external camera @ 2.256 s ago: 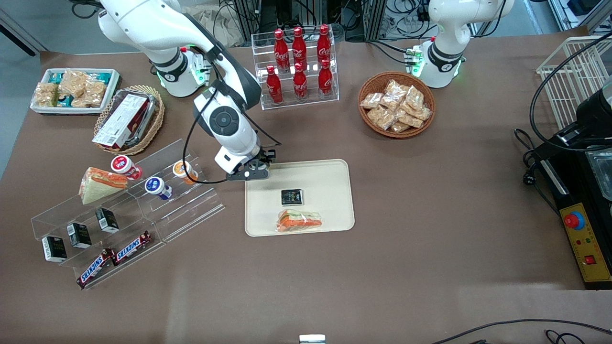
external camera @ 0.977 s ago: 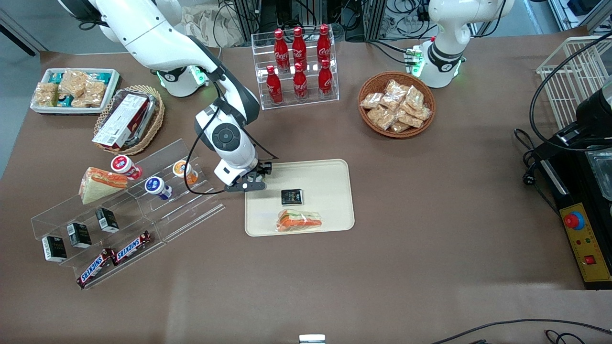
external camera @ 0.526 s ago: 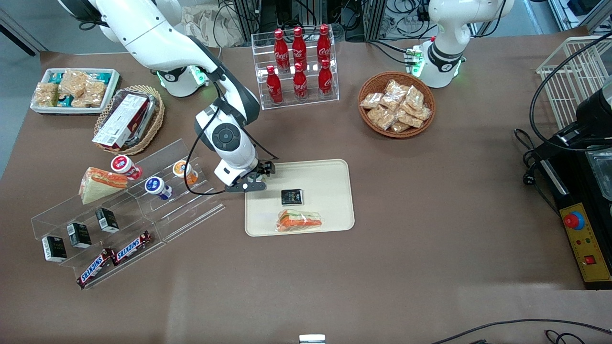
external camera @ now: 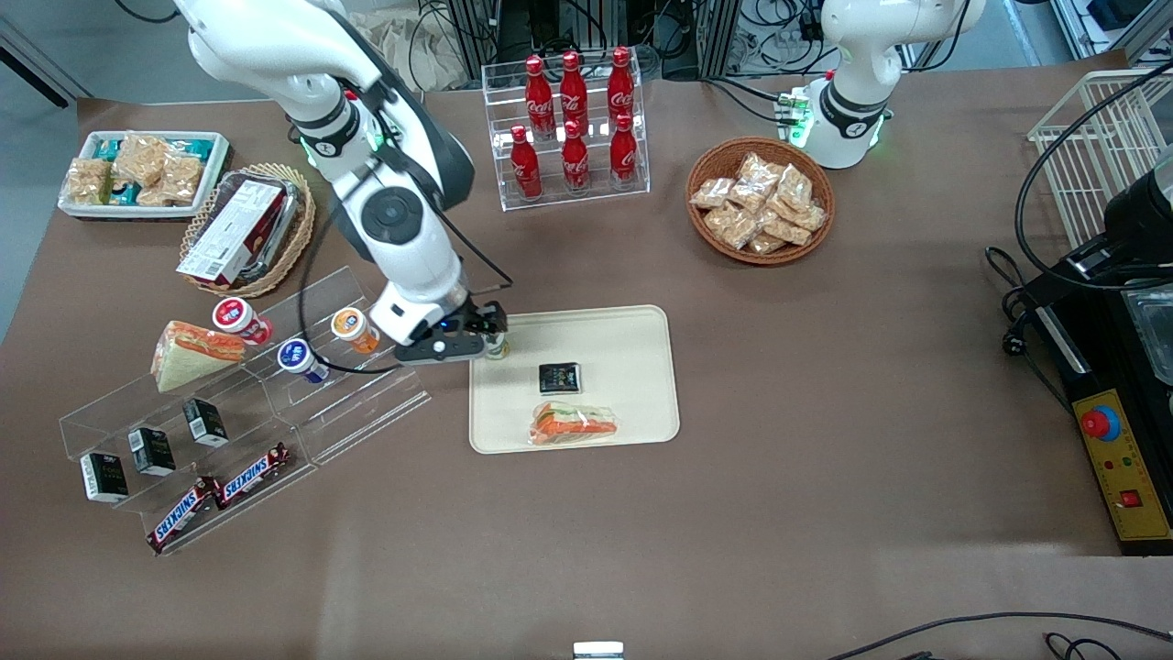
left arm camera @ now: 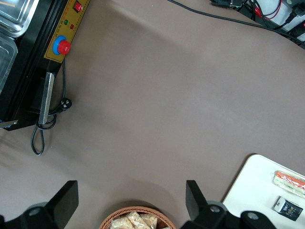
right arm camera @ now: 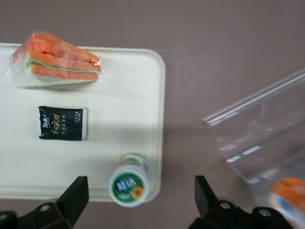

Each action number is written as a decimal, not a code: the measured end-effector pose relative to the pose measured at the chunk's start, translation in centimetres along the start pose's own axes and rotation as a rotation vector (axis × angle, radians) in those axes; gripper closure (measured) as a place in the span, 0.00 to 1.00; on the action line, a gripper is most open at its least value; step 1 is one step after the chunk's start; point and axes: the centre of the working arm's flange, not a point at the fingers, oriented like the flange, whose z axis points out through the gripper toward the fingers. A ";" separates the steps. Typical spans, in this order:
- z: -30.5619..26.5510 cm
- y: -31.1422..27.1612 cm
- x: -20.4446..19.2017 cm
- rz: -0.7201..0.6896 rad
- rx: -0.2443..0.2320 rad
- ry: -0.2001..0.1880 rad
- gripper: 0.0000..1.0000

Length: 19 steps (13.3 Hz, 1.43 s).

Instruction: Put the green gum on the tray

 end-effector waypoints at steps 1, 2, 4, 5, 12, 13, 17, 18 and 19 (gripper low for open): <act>-2.7 1.2 0.5 -0.020 -0.023 -0.021 0.01; -5.6 2.7 1.4 -0.025 -0.026 -0.041 0.01; -11.6 6.7 3.4 -0.030 0.018 -0.071 0.01; -14.1 9.0 4.2 -0.038 0.027 -0.077 0.01; -21.2 27.3 4.9 0.003 0.034 -0.053 0.01; -21.2 29.5 4.7 0.023 0.034 -0.057 0.00; -20.7 32.3 4.4 0.060 0.034 -0.069 0.00; -20.7 32.2 4.4 0.059 0.034 -0.069 0.00; -20.7 32.2 4.4 0.059 0.034 -0.069 0.00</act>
